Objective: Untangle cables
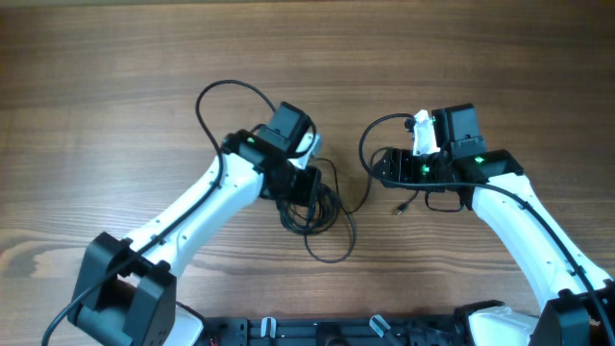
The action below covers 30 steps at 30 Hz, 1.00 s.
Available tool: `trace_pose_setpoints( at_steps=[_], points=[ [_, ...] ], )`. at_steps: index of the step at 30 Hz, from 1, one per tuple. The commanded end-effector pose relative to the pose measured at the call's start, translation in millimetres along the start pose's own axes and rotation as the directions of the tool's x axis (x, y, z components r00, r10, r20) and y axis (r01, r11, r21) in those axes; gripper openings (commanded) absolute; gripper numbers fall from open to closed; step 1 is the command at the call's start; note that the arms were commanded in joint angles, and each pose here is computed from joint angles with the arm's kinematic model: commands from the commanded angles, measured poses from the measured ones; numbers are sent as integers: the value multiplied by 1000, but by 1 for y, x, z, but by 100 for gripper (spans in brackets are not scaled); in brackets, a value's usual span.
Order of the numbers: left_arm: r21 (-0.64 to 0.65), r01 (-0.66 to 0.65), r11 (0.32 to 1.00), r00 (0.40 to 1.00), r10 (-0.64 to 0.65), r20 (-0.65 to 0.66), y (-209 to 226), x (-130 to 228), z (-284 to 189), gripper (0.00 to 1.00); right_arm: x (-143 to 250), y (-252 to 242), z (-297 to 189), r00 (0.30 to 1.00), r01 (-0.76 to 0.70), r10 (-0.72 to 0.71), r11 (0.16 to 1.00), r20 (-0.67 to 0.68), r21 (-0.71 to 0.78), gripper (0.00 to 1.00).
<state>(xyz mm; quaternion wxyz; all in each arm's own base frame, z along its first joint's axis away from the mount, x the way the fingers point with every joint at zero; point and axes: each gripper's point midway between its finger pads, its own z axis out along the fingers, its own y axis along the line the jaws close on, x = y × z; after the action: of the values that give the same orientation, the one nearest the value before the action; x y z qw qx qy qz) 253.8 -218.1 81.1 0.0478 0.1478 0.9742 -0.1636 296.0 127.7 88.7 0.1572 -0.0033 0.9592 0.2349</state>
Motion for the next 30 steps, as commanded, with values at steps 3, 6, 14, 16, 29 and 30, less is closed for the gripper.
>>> trace_pose_setpoints(
  at_steps=[3,6,14,16,29,30],
  points=[
    [-108,-23,994,1000,22,-13,2,5,15,49,5,-1,2,1000,13,-13,1000,-20,1,68],
    [-115,-40,993,998,35,-49,-1,11,26,49,4,-2,2,1000,13,-13,1000,-20,5,68],
    [-119,-108,987,989,95,-112,-16,25,52,50,4,-4,2,1000,7,-6,1000,-16,21,68],
    [-125,-118,985,988,104,-118,-18,26,57,50,4,-7,2,1000,-19,19,999,-12,36,68],
    [-174,-131,976,981,103,-163,-8,33,76,46,6,-8,2,999,-27,28,999,-21,41,68],
    [-174,-130,976,981,102,-164,-8,33,76,44,6,-8,2,999,-28,28,999,-21,42,68]
  ],
)
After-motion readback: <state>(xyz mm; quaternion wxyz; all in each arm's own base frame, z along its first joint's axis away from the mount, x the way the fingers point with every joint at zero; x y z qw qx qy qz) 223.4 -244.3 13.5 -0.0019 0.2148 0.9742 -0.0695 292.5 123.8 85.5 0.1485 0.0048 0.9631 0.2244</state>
